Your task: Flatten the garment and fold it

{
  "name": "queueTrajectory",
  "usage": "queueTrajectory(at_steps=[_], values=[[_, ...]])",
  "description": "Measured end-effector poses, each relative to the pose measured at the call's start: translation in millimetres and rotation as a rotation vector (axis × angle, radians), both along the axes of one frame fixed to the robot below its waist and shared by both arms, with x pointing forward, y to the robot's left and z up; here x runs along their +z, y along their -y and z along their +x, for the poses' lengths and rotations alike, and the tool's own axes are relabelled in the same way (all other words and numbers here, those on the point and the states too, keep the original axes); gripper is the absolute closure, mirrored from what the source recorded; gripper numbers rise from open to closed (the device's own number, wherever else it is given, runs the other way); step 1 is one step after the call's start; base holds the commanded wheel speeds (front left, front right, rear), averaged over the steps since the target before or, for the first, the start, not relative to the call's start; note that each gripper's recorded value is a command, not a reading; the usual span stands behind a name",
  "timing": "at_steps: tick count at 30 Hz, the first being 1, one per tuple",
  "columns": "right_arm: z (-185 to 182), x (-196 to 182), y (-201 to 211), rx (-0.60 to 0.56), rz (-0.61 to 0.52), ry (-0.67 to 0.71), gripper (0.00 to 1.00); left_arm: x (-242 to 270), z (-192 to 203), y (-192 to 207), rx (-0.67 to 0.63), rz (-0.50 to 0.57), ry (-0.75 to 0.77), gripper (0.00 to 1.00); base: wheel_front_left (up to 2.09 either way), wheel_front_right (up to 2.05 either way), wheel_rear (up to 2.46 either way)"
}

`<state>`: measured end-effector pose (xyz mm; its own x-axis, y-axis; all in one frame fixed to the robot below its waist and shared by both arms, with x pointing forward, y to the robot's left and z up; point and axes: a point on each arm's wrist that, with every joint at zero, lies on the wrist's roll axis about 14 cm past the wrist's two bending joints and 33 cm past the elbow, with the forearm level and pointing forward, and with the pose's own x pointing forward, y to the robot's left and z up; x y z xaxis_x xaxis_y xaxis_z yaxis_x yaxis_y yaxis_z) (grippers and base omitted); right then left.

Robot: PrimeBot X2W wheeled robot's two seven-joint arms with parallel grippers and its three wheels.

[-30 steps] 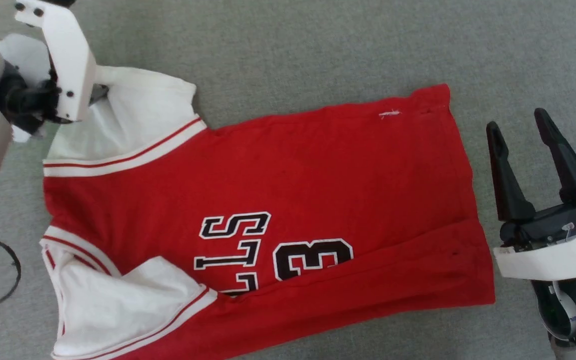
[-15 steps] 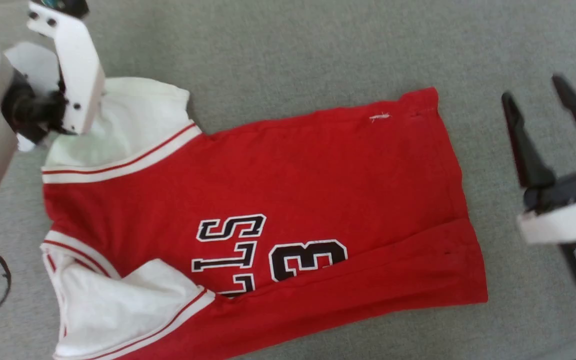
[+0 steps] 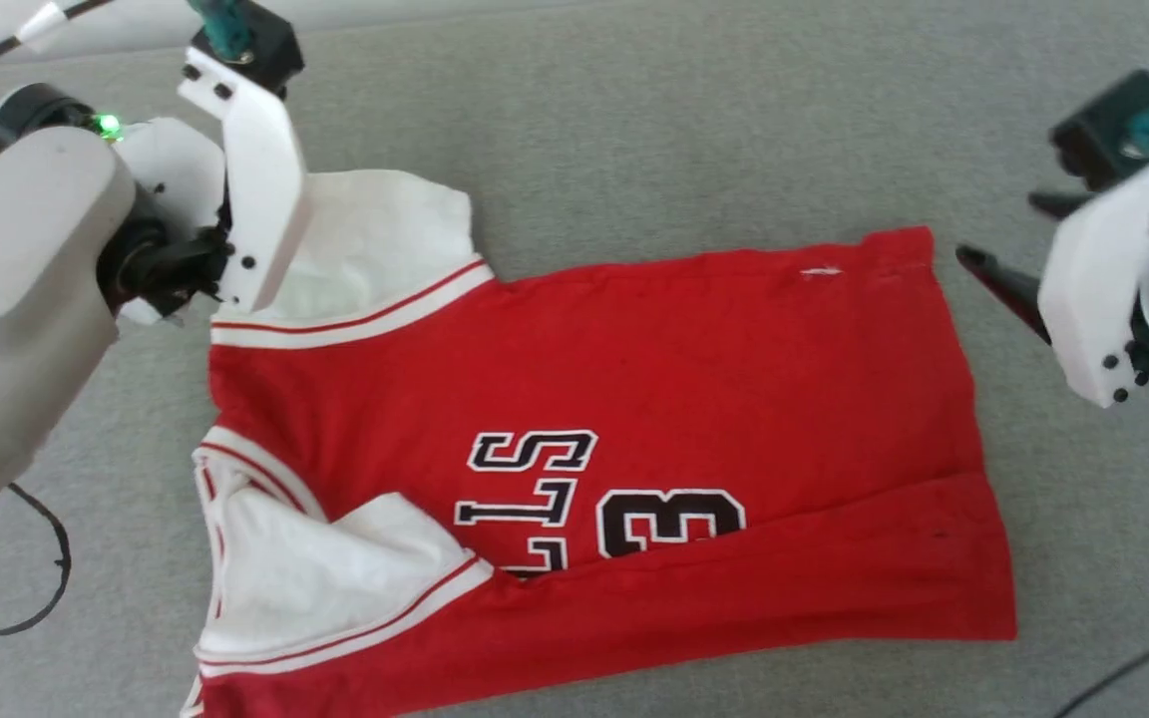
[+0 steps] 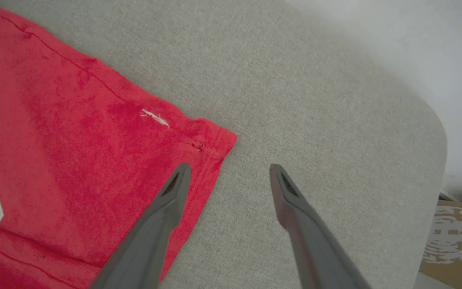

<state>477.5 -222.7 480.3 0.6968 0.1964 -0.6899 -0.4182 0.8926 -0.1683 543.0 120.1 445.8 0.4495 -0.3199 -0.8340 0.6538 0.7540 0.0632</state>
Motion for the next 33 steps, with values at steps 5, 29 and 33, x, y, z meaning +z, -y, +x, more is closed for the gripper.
queueTrajectory(at_steps=[5, 29, 33], values=[[4.3, -26.0, 6.6, -0.021, -0.093, -0.242, 0.0, -0.4, -2.8, -0.2, -0.011, -0.009, 0.011, 1.0, 0.0, 0.0, 0.0], [29.3, -99.9, -24.9, 0.051, -0.073, -0.308, 1.0, -21.9, 5.3, -14.8, 0.043, -0.071, 0.032, 1.0, 0.0, 0.0, 0.0], [33.2, -73.4, -33.2, 0.068, -0.009, -0.174, 1.0, -5.1, -0.2, -14.7, 0.056, -0.119, 0.079, 1.0, 0.0, 0.0, 0.0]])
